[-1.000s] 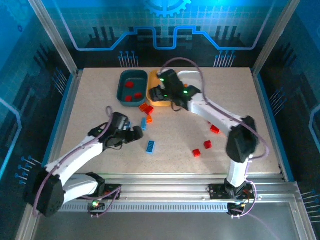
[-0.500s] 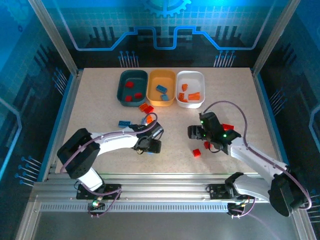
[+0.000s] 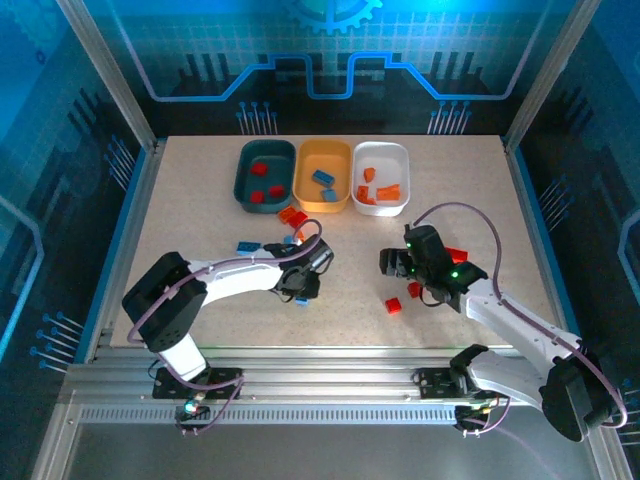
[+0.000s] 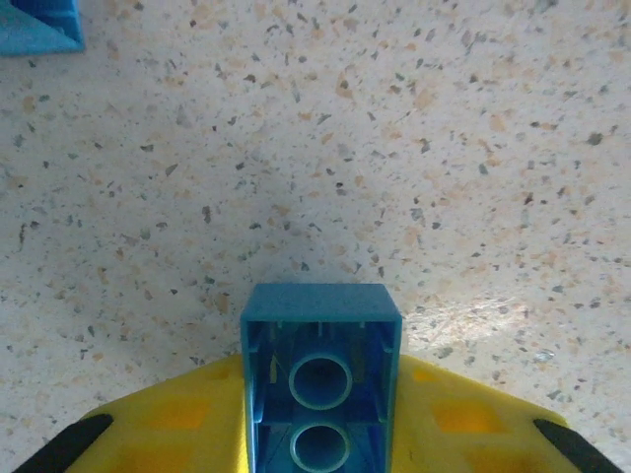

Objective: Sort the legos into containers by color

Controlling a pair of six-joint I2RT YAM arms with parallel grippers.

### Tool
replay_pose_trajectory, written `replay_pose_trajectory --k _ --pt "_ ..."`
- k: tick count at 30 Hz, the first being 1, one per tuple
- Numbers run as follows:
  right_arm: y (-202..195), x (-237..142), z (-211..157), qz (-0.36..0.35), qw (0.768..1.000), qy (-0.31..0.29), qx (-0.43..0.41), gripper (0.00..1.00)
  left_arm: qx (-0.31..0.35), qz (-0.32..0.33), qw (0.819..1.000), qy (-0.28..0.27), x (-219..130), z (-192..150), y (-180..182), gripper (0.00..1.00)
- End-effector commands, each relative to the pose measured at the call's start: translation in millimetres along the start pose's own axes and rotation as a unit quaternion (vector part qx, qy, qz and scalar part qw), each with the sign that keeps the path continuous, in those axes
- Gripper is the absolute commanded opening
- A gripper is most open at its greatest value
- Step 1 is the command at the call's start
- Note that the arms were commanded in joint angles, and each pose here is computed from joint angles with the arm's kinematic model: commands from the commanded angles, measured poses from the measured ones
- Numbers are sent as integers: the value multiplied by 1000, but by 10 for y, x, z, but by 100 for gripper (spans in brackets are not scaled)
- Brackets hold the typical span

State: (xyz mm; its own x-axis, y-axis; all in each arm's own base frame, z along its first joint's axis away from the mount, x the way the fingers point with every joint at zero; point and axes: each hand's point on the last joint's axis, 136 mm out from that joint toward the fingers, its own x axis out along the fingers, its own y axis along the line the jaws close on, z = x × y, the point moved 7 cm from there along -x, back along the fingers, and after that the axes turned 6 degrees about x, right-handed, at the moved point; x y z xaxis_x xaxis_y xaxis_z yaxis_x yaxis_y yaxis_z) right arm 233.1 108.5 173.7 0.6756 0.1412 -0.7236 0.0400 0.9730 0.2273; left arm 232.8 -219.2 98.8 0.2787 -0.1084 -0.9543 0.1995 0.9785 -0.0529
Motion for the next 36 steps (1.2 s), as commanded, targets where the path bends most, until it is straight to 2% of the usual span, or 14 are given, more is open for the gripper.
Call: replay_pose_trajectory --k 1,7,13,18,25,31,34,36 --pt "-2 -28 164 -10 999 -41 20 86 11 -14 999 -43 -301 180 -67 34" --pt "-137 -16 71 -36 996 -62 44 86 29 -16 996 -87 -620 588 -196 35" --pt "-293 -158 8 -47 990 -105 79 86 -3 -45 990 -134 -726 1308 -186 35" --pt "-358 -221 -26 -50 987 -122 90 86 -63 -116 978 -163 -547 1910 -46 35" --pt "-341 -219 -35 -41 988 -118 93 86 -75 -79 970 -218 -402 2561 137 35" --pt "-312 -191 -35 -36 990 -107 89 86 -105 -77 970 -205 -95 2881 242 38" --pt "-307 -202 -35 -33 990 -107 86 86 -109 -76 970 -203 -32 2953 268 47" --pt "-311 -208 -36 -33 990 -109 83 87 -105 -78 969 -210 -47 2983 261 63"
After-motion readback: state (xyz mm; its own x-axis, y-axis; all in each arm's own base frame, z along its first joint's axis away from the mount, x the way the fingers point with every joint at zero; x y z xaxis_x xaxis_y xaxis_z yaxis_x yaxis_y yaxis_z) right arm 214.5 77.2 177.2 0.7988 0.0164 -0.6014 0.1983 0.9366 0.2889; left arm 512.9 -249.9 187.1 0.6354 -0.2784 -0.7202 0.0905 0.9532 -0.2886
